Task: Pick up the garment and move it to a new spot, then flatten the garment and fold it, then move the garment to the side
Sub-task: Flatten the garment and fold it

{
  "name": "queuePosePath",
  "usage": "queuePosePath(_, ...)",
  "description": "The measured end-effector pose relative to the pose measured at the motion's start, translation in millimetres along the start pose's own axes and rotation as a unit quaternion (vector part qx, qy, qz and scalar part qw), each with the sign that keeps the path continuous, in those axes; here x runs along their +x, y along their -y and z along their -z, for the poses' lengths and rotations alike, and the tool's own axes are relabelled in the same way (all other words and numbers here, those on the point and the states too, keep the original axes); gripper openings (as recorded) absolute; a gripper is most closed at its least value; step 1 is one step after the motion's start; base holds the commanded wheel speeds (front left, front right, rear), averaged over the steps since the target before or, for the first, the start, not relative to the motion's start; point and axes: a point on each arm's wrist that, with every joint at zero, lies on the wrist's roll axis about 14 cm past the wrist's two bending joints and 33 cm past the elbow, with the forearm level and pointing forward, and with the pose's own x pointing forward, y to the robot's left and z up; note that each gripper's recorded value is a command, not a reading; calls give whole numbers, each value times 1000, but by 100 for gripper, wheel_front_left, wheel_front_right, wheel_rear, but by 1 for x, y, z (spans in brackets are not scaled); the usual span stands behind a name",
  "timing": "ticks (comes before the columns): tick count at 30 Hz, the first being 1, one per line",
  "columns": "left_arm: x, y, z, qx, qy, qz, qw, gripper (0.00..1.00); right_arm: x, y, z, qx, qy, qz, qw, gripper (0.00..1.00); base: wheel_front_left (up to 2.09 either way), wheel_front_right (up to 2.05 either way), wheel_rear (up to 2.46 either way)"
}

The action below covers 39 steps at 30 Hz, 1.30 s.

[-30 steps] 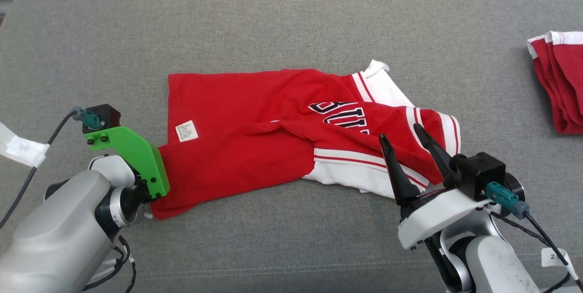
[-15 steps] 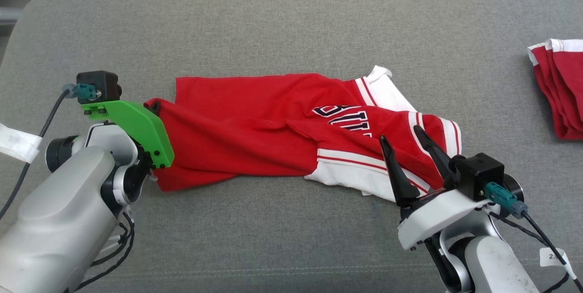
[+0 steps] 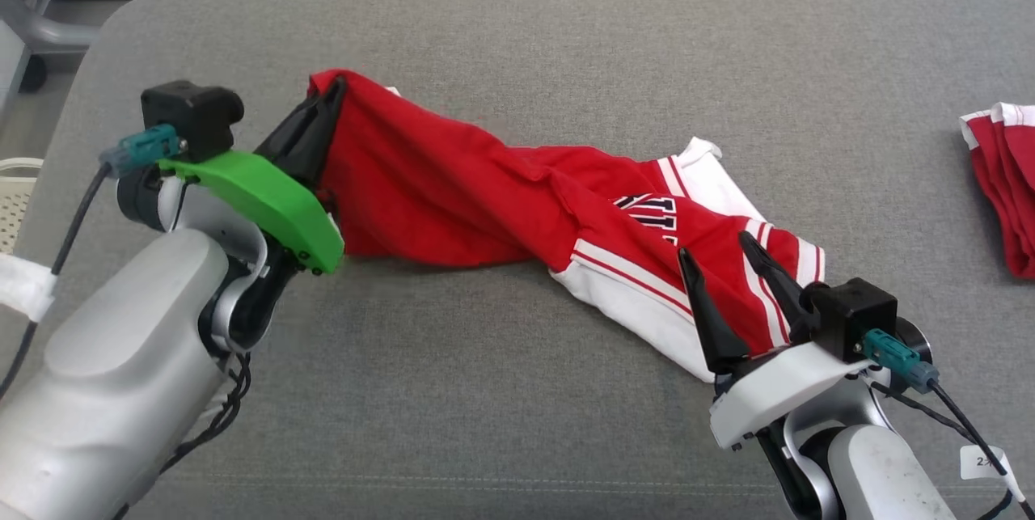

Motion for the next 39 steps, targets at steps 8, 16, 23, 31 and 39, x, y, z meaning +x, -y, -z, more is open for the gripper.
queuePosePath(8, -59, 4, 60, 44, -56, 41, 997, 0, 2, -10, 2, 0, -5, -14, 1000, 100, 0, 0, 0)
queuePosePath(16, -116, 13, 110, 162, -123, 105, 973, 0, 4, -19, 0, -4, -6, -27, 1000, 100, 0, 0, 0)
queuePosePath(23, -143, -3, 144, 326, -184, 148, 915, 0, 3, -27, -2, -5, -5, -38, 999, 100, 0, 0, 0)
queuePosePath(31, -141, -36, 166, 431, -248, 138, 857, 0, 0, -21, -2, -5, -6, -29, 1000, 100, 0, 0, 0)
queuePosePath(39, -111, -72, 138, 441, -217, 34, 870, 14, -6, -5, -4, -5, -1, -4, 1000, 100, 0, 0, 0)
